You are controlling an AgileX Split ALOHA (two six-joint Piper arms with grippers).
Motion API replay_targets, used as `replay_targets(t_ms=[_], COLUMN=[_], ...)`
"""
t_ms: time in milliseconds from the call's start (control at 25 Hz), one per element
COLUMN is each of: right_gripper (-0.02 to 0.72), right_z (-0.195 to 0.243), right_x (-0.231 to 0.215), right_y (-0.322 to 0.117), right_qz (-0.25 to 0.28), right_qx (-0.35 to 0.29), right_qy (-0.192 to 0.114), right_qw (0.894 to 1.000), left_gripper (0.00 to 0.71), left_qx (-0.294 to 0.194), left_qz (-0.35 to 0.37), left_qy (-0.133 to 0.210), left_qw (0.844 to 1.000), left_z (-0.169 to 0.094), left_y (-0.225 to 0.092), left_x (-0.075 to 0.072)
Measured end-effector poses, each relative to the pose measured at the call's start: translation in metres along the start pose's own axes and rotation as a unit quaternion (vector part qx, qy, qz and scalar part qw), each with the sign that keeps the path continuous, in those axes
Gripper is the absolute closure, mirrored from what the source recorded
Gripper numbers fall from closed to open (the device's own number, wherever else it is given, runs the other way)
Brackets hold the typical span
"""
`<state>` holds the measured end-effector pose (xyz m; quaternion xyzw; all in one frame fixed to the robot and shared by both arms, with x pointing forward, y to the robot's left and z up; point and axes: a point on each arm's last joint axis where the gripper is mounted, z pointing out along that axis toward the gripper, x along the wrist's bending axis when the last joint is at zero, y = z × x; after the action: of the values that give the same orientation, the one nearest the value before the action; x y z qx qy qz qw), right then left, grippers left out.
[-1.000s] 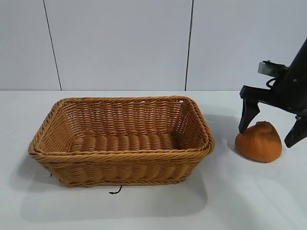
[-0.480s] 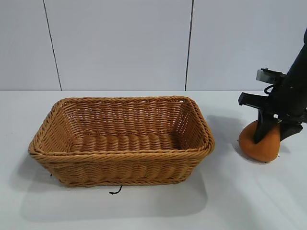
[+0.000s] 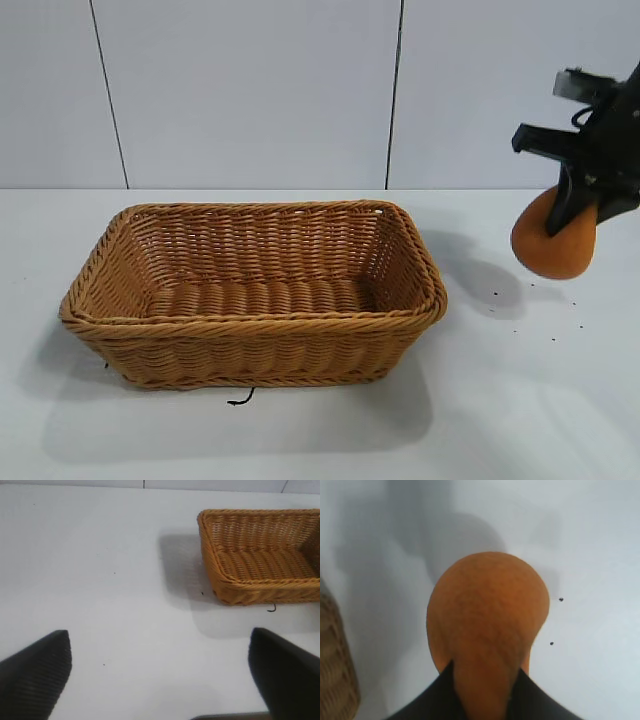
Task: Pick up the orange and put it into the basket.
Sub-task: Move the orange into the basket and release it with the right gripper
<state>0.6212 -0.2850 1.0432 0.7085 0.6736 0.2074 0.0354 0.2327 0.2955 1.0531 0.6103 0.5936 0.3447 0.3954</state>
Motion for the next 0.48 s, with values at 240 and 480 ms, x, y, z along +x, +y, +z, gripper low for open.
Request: replay_targets(t_ms=[240, 480], right_gripper=[0.617, 0.617], right_z=[-0.028, -0.025], right_x=[0.01, 0.047], right_y=[0.017, 0.013], right_qz=[-0.019, -0.069], right_qx=[-0.023, -0.019], right_qy=[0.005, 0.017], right_qw=[1.0, 0.997], left_gripper=[0.021, 0.021], left_qx=[0.0, 0.0], left_qz=[0.0, 0.0], left_qy=[0.0, 0.0], left_qw=[1.0, 1.0], left_z=[0.0, 0.0], left_y=[0.0, 0.0], left_x=[0.0, 0.0])
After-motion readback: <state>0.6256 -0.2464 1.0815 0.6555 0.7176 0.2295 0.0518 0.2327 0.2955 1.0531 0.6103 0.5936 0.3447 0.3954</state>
